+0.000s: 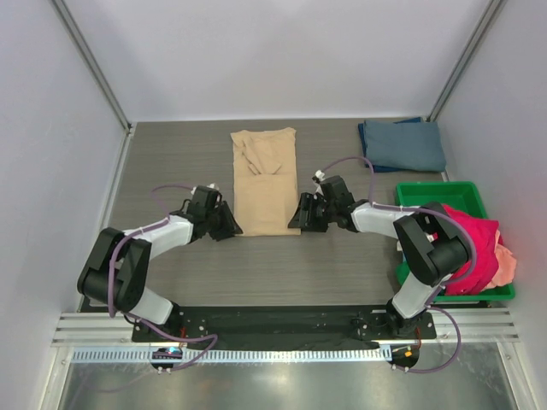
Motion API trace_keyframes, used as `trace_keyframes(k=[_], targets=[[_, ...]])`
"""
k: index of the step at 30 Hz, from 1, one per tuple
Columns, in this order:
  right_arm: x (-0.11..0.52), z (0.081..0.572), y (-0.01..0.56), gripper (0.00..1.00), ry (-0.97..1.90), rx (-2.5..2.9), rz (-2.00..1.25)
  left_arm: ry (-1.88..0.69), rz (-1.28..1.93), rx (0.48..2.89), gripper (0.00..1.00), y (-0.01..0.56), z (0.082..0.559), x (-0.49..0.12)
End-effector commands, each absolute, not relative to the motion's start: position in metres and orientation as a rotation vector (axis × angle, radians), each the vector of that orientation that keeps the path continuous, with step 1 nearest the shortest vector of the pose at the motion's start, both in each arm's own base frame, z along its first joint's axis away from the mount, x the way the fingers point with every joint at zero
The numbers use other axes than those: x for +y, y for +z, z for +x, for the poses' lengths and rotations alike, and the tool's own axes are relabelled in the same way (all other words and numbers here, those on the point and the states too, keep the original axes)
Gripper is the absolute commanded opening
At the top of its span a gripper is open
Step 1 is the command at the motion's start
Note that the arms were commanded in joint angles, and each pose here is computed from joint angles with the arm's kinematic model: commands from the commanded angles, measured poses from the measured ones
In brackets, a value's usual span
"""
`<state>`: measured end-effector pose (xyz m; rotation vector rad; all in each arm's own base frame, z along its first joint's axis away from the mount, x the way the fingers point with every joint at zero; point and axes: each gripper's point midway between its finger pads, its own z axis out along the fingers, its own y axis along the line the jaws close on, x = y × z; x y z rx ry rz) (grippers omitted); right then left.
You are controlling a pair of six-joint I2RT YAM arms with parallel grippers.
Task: Fold and stack the t-shirts
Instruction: Fold the tshirt
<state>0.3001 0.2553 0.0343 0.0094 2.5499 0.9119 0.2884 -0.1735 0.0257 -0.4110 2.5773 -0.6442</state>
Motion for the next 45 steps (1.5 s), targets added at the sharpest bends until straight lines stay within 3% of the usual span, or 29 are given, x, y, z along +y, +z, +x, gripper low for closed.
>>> trace_keyframes(k=[1,5,8,25,40,45], targets=[[0.2581,0.2958,0.0288,0.58,0.919,2.560,-0.002,-0.630,-0.413,2.570,0.32,0.0199,0.2900,-0.1733],[0.2580,0.2950,0.0287,0.58,0.918,2.558,-0.006,-0.632,-0.412,2.575,0.08,0.0178,0.2914,-0.1741],[0.2571,0.2935,0.0290,0.58,0.919,2.555,-0.008,-0.628,-0.411,2.588,0.00,0.0144,0.2910,-0.1744],[0.2590,0.2901,0.0286,0.57,0.927,2.531,-0.028,-0.645,-0.397,2.577,0.00,0.0138,0.2916,-0.1761],[0.2630,0.2893,0.0257,0.45,0.941,2.543,-0.041,-0.649,-0.388,2.584,0.00,0.0125,0.2940,-0.1786],[0.2633,0.2885,0.0264,0.31,0.939,2.540,-0.044,-0.647,-0.390,2.583,0.00,0.0125,0.2938,-0.1783]])
